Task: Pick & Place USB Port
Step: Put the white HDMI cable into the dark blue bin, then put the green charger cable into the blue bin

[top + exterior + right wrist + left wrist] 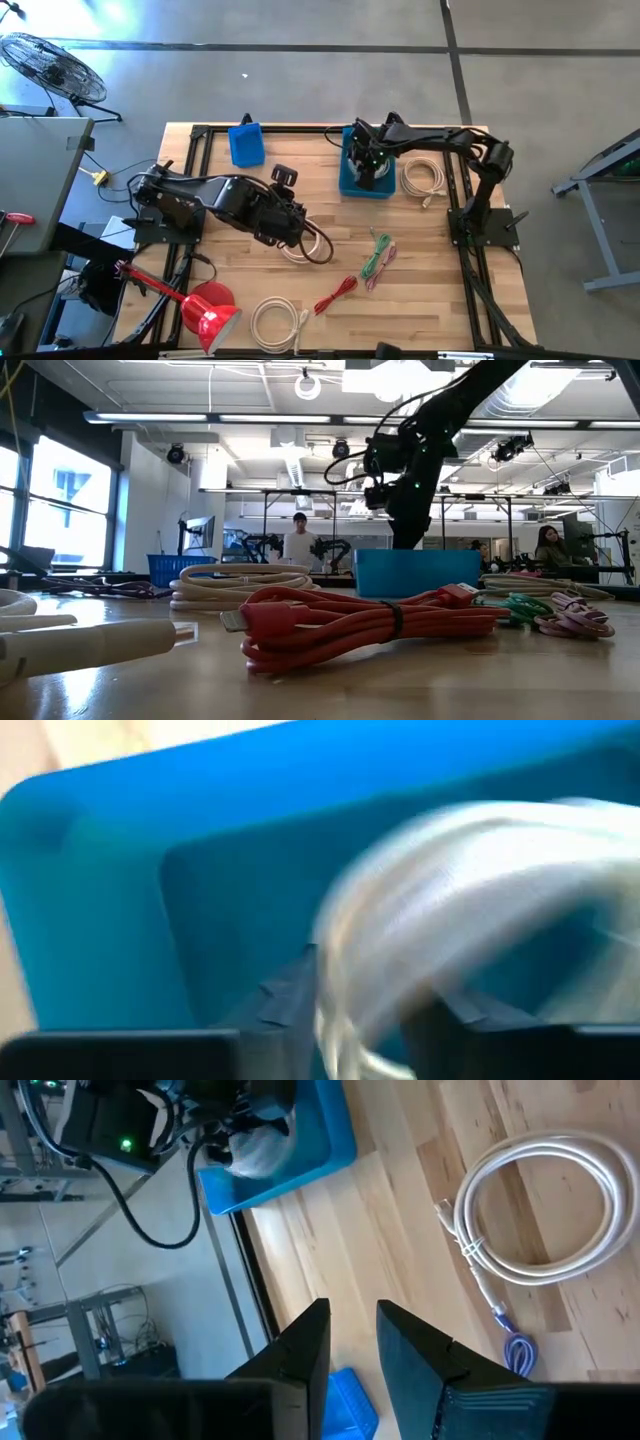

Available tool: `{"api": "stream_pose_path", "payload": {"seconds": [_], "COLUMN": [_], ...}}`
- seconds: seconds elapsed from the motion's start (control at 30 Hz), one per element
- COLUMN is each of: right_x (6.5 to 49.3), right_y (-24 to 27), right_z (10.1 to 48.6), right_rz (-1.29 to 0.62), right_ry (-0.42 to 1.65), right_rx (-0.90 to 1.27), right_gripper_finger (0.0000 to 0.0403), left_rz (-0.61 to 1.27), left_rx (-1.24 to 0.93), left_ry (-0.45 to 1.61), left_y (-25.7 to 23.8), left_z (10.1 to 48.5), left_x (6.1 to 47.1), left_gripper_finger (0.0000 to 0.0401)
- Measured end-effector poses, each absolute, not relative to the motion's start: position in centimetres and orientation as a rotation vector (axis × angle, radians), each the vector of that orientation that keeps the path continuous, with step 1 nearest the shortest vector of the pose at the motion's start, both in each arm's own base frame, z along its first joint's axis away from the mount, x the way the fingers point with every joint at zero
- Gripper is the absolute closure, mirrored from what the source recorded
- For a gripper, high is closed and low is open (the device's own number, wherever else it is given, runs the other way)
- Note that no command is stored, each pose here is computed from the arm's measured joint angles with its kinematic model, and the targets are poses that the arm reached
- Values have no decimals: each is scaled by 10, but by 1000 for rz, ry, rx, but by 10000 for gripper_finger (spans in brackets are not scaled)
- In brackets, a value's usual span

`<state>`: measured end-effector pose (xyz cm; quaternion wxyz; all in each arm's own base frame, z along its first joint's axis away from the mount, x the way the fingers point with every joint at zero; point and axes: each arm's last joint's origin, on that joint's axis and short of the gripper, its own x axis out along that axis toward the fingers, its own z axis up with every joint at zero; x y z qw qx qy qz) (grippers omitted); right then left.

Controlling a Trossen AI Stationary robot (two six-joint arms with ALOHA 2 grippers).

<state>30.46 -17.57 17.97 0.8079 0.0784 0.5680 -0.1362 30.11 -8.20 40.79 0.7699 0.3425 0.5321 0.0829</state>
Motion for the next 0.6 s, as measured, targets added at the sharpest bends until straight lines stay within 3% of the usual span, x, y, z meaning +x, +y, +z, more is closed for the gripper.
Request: {"api": "stream_pose_path", "payload": {"seconds": [0.27,0.43,0.6], "right_x": [320,323,315], "right_y": [-161,-141,-119], "right_z": [207,245,268], "right_rz": [-449,-458,-326], "right_ry": [1324,1451,1581], "right_rx": [-110,-149,1], "right_gripper_finger": [153,137,139], "left_rz": [184,199,210], "left_rx": [747,765,775], "left_ry": [1154,1151,1149], "left_y": [-82,-81,-81], "left_z": [408,408,409], "left_x": [301,301,301], "left_gripper_finger": [320,320,320]}}
